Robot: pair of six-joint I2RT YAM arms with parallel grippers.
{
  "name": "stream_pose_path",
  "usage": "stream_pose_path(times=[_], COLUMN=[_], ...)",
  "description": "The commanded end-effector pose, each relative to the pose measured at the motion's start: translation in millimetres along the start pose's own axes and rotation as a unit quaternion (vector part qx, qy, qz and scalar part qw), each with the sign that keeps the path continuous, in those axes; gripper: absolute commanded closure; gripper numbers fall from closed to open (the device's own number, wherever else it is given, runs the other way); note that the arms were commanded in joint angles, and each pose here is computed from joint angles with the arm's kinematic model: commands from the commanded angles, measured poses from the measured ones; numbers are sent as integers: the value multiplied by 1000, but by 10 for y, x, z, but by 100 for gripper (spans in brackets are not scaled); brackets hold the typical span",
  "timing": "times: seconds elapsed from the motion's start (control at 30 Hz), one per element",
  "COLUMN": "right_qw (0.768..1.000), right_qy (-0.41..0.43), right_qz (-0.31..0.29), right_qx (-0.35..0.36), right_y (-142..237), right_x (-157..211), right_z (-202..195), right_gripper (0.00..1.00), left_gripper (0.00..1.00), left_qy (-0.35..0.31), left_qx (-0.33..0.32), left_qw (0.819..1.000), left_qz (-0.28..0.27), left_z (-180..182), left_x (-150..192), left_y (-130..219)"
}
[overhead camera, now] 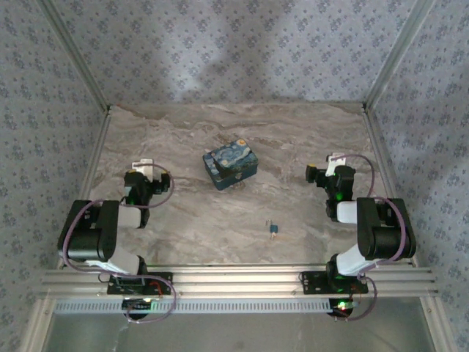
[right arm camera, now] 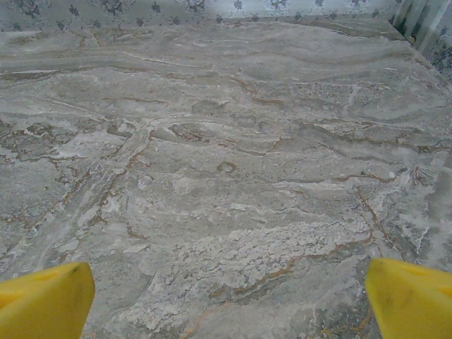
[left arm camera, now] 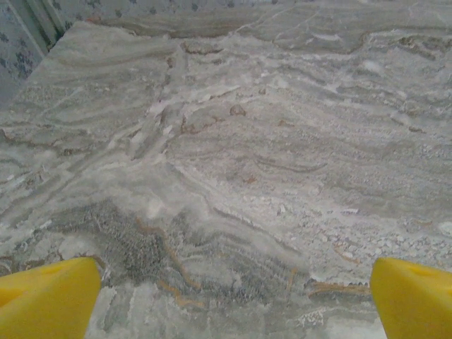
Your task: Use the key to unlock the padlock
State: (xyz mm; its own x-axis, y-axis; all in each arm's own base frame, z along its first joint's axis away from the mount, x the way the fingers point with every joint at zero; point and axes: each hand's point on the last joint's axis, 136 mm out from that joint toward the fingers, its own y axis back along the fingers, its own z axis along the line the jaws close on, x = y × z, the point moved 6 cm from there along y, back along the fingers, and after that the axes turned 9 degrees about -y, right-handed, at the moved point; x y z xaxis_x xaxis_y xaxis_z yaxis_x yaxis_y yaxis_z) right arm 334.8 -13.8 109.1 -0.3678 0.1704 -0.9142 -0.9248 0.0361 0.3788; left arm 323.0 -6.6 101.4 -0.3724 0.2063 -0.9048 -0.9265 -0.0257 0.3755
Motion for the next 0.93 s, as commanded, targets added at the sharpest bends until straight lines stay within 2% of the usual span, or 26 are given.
stream_pose_path(times=[0.0,0.17,0.9], right_qw=[1000,1000,1000], right_qy=[11,11,13], right_qz=[5,6,6], right_qx=[7,5,7], right_y=[-19,-19,-19], right_x=[9,8,11], right_z=[0,1,0], right_gripper=[0,0,0], left_gripper=[2,2,2], left_qy=[1,45,44], left_qx=[5,12,12], left_qw=[1000,999,999], left_qz=[-22,2,4], left_z=[44,203,204], left_x=[-128,-136,-132], left_y=[-52,-148,-149])
